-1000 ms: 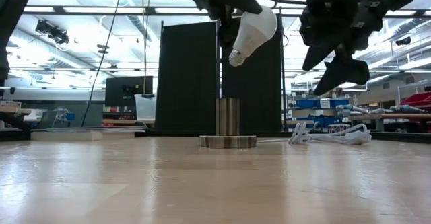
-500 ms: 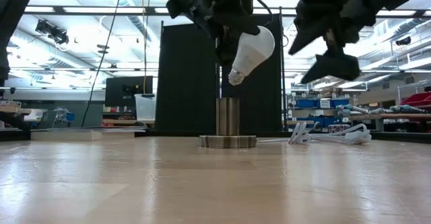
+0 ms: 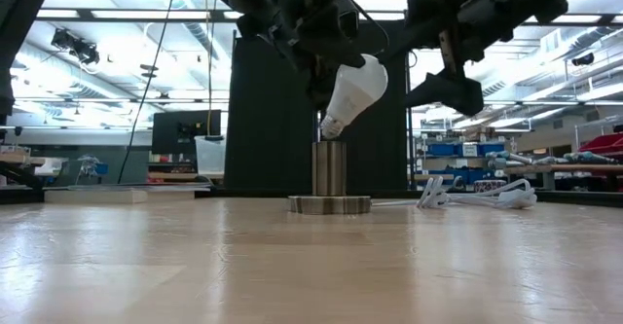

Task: Screw lightbulb
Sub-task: Insert the lightbulb into the desk lamp

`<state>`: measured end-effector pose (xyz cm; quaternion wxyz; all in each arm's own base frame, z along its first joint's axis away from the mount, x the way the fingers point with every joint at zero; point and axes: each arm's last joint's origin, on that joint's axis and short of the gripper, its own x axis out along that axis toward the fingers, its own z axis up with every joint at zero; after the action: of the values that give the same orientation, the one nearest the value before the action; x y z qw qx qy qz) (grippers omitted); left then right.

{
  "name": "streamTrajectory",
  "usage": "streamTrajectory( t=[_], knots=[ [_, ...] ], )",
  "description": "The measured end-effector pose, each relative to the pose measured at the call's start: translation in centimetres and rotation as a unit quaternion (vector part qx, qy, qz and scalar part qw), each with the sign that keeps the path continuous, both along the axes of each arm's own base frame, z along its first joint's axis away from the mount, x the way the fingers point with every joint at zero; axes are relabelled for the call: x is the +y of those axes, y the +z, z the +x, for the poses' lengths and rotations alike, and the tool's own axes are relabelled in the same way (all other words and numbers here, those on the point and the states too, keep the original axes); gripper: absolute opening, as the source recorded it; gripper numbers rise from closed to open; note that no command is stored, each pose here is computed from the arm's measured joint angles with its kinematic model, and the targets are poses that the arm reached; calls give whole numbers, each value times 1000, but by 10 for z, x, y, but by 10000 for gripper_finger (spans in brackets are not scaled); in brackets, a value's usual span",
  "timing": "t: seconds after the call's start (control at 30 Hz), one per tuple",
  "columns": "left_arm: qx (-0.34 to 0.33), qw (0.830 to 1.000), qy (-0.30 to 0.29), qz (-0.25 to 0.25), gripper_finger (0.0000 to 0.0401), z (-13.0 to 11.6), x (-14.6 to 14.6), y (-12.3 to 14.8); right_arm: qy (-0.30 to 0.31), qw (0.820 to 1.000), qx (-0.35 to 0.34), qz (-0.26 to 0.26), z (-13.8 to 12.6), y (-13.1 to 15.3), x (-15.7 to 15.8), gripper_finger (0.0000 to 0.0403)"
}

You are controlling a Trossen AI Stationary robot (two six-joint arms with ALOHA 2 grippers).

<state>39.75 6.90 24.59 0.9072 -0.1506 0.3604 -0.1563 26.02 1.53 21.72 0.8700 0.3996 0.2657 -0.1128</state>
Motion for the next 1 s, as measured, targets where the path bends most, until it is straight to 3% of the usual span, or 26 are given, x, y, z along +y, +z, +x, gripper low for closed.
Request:
streamTrajectory(
  t=[0.53, 1.0],
  knots=[
    [-5, 1000, -2, 4, 296, 0, 1, 0, 3, 1000, -24, -10, 16, -10, -11, 307],
    [6, 1000, -2, 1, 296, -2, 0, 0, 17, 998, -53, 24, 19, -6, -19, 308]
  ],
)
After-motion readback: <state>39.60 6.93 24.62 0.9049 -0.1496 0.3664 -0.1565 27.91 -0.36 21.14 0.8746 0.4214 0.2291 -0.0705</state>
